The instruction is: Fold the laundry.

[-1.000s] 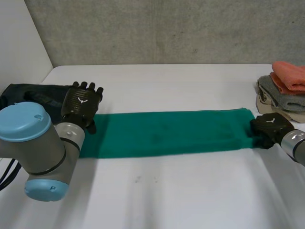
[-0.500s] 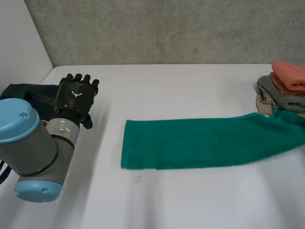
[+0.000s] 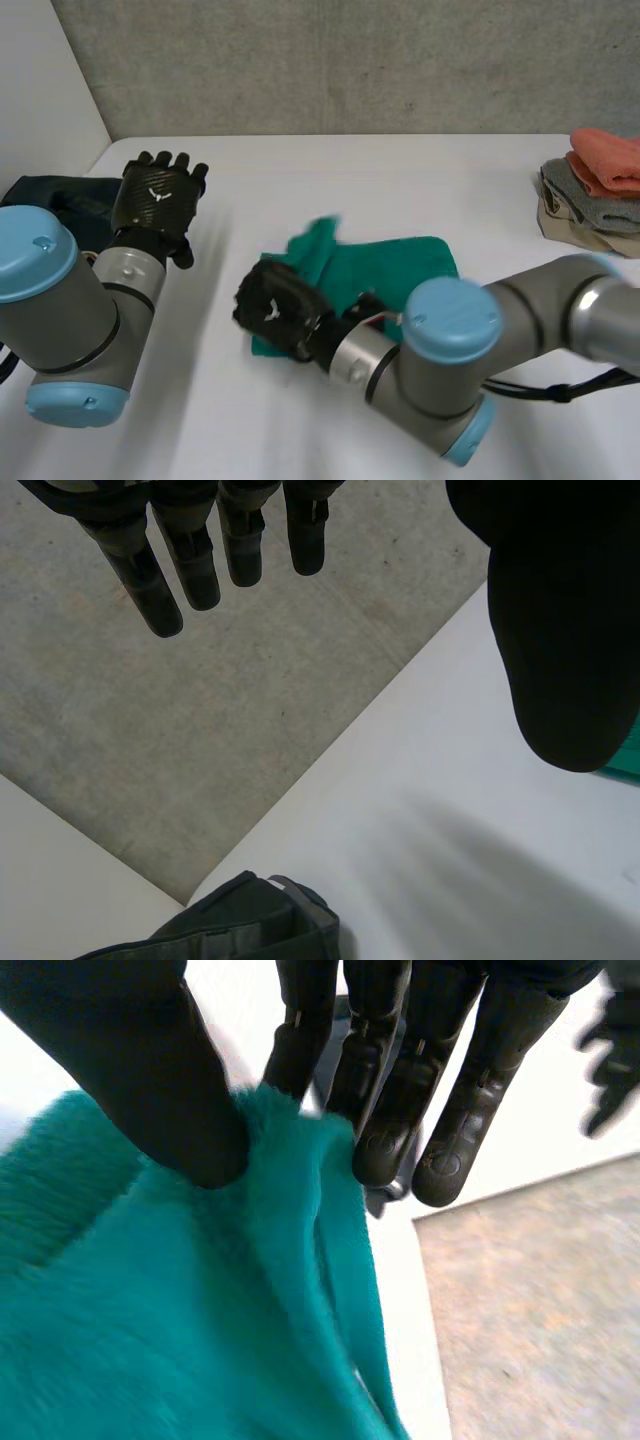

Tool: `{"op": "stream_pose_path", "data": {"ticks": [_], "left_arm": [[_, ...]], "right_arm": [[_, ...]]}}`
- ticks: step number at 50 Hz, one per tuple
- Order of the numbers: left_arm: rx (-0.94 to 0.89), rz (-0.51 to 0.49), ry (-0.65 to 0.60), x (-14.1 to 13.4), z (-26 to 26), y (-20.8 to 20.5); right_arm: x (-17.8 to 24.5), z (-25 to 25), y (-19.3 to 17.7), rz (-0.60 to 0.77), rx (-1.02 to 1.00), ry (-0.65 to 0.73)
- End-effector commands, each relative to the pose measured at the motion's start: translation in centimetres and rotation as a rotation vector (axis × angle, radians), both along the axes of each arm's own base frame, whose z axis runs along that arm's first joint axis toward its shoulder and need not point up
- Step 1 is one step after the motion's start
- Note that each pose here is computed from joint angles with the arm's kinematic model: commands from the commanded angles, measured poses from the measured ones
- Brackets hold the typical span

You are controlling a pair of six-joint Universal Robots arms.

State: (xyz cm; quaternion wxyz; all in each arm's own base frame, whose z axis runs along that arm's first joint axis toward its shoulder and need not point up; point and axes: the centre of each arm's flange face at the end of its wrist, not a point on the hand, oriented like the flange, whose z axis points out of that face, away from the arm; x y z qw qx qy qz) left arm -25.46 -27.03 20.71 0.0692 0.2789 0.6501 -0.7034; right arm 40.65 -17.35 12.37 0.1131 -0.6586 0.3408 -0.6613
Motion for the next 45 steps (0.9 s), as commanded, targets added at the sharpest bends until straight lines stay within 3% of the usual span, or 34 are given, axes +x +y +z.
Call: {"op": "stream_pose_path", "data": {"ticks": [1,9,16,21,28,33,36,41,45], "left_arm": [[-0.009,-0.024,0.003,-0.8,0.0,0.1],[-0.038,-0.11,0.022,-3.8,0.6,1.2],[-0.009,-0.196,0.044,-7.0,-0.7,2.4],[0.02,-0.219,0.025,-8.2,-2.4,2.5],[0.047,-0.218,0.009,-8.1,-3.2,2.7],[0.049,-0.206,0.01,-7.2,-2.6,3.3],[0.032,-0.177,0.024,-5.9,-1.4,3.2],[0.018,-0.107,0.032,-3.2,-0.2,2.6],[0.008,-0.069,0.035,-1.8,0.4,2.4]], "right_arm": [[-0.6,1.5,-0.9,-0.091,-0.033,-0.008],[-7.4,5.6,-5.3,-0.434,0.318,-0.187],[-12.1,3.5,-5.9,-0.613,0.551,-0.118],[-15.5,0.9,-8.4,-0.762,0.546,-0.028],[-16.2,-0.9,-10.5,-0.823,0.456,0.088],[-15.6,1.2,-12.1,-0.86,0.348,0.051],[-14.5,2.8,-12.2,-0.834,0.293,0.018],[-7.1,5.8,-7.6,-0.559,0.119,-0.048],[-2.8,4.3,-3.2,-0.319,-0.004,-0.042]]}}
